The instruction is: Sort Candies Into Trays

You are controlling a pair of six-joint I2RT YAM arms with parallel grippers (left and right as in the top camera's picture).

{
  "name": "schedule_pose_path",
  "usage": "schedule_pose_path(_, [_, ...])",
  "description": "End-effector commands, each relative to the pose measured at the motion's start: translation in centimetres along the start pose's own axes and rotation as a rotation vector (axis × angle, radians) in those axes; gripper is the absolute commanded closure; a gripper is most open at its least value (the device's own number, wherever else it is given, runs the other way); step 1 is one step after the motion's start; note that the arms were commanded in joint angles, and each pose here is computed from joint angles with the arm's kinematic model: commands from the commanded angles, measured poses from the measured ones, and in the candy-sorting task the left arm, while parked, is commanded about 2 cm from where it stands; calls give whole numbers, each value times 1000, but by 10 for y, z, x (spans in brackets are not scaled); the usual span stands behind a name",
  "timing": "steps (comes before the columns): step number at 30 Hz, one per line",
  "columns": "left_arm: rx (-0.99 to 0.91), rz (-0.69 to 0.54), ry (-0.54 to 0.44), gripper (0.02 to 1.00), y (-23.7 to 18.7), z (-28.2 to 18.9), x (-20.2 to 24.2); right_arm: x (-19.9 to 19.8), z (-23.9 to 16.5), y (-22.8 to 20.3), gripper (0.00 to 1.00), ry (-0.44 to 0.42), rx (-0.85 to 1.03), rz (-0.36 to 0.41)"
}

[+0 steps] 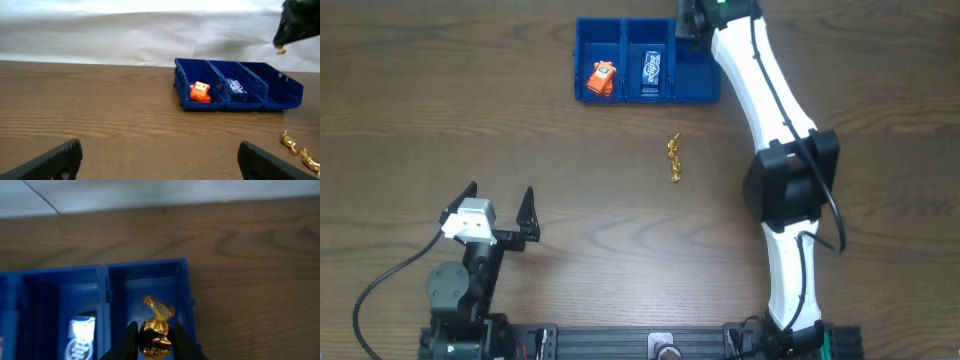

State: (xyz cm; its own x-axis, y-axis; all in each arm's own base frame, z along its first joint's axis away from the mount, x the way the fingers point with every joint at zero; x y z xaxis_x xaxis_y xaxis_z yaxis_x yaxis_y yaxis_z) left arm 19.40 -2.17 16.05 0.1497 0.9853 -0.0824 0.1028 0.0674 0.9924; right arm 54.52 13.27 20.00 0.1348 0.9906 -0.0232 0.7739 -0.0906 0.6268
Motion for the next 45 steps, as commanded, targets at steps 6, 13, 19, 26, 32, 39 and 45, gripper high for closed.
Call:
schedule_pose_path(6, [52, 0, -14, 23, -14, 0, -1, 2, 26, 0, 864, -10, -20, -4])
schedule_pose_path(13, [52, 0, -14, 20, -14, 0, -1, -1, 26, -1, 864, -18, -14, -5])
schedule_pose_path(19, [52, 0, -14, 20, -14, 0, -1, -5, 26, -3, 573, -50, -10, -9])
schedule_pose_path(26, [52, 0, -14, 20, -14, 0, -1, -5, 26, -3, 3, -51, -7, -14])
schedule_pose_path(32, [52, 0, -14, 23, -14, 0, -1, -2, 19, -7, 3, -49, 9, -27])
schedule_pose_path(39, [52, 0, -14, 20, -14, 0, -1, 23, -53, -36, 3, 50, 168, -39])
schedule_pose_path(45, [52, 0, -14, 20, -14, 0, -1, 26, -92, -97, 1, 80, 483, -87])
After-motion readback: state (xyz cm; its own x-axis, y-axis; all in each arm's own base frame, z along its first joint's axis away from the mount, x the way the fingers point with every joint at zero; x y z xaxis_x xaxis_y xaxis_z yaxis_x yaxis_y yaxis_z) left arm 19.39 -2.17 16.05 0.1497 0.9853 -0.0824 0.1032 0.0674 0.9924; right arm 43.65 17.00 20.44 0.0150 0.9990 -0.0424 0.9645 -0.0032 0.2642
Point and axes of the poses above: each gripper's point midway between its finger pads, its own z axis out along the fingers, its own x axis along the line the jaws close on, y = z × x, the point moved 5 cm from there along -z, back along the fingers, and after that the axes turned 1 degree about z, right-handed, at the moved point
